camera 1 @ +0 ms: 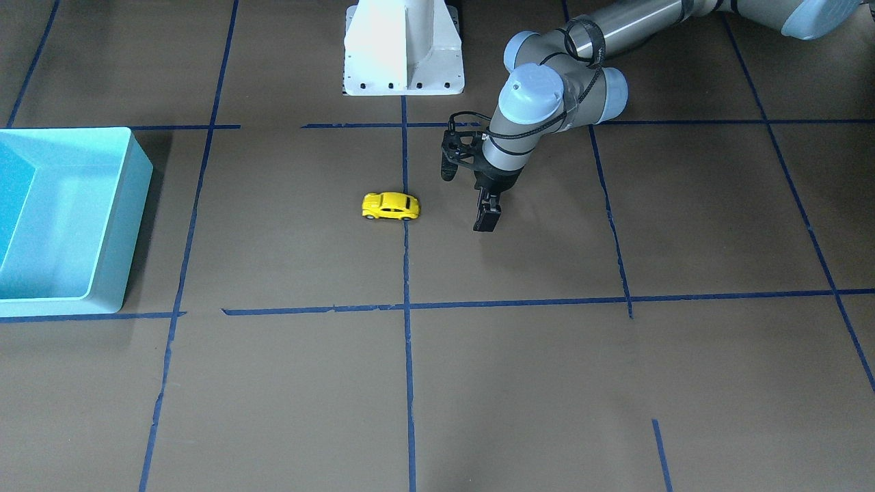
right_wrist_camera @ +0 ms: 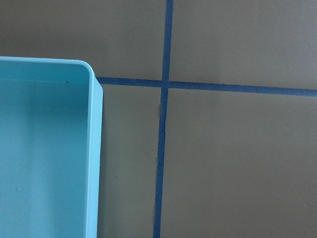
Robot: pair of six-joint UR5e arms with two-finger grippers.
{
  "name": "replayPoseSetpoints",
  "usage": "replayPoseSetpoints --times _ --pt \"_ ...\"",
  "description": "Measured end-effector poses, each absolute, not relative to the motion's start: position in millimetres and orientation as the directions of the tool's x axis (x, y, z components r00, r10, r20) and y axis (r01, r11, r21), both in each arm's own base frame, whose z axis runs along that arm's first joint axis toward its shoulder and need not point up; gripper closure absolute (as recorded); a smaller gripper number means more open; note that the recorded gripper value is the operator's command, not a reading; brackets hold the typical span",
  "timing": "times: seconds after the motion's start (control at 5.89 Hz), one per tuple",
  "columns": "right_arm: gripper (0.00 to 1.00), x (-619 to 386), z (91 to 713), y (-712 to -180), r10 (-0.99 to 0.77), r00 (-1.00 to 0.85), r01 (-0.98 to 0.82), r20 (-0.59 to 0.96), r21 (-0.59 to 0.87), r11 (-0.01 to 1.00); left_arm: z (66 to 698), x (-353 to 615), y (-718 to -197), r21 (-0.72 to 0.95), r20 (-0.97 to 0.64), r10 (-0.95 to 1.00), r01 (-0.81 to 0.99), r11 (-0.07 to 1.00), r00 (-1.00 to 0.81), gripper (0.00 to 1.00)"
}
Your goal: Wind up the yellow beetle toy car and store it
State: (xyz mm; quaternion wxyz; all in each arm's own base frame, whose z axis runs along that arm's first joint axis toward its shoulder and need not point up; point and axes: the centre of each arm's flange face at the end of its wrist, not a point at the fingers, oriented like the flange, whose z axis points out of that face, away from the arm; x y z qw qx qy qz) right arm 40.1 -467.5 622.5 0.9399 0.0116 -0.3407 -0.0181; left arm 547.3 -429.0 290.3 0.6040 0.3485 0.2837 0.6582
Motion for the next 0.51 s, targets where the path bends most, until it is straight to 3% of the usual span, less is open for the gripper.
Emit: replayPoseSetpoints --times 0.51 --pt "0.0 40.1 621.6 -467.9 -0.043 0.767 0.026 0.64 0.036 0.999 287.2 543.2 -431.1 0.798 0.118 0.993 -0.593 -0.108 -0.023 0.0"
